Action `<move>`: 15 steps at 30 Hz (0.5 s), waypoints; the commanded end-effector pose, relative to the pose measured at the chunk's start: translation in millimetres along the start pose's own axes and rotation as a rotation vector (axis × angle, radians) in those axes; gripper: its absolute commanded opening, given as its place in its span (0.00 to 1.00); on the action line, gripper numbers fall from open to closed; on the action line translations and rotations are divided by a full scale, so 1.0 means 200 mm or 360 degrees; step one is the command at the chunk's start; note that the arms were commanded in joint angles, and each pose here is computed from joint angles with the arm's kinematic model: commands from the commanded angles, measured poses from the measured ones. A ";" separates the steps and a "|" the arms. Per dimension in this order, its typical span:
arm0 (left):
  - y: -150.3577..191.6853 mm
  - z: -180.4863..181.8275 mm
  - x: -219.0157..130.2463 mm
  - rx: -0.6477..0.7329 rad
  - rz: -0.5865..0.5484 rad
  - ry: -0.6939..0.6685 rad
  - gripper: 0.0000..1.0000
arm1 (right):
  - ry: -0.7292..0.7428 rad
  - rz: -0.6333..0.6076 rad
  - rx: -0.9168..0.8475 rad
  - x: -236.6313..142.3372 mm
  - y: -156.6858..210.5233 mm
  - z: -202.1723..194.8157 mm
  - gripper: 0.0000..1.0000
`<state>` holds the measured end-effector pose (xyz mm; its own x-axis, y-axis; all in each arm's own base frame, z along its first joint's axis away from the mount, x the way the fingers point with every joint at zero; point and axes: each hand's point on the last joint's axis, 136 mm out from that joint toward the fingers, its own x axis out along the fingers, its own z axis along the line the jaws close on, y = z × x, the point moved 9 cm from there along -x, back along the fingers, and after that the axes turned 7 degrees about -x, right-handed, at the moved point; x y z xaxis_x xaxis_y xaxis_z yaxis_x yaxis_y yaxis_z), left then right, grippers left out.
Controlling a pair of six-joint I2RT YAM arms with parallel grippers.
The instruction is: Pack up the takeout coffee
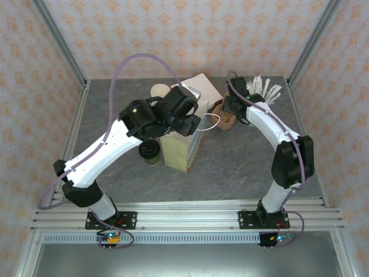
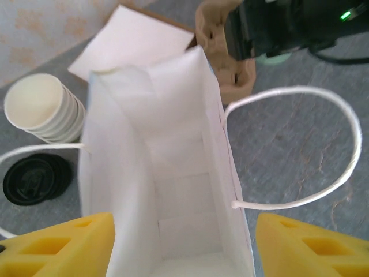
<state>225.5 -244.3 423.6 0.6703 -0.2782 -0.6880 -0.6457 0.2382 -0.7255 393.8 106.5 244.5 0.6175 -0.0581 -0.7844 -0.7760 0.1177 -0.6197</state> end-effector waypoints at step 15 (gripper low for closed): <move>0.00 0.10 -0.07 -0.0007 -0.0166 -0.0001 0.66 | 0.0166 0.0125 0.0045 0.32 -0.10 0.03 0.50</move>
<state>225.4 -230.5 422.4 0.7009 -0.2942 -0.6497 -0.6113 0.2216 -0.7598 445.3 113.6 204.7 0.5505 -0.1110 -0.8275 -0.8163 0.1364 -0.5613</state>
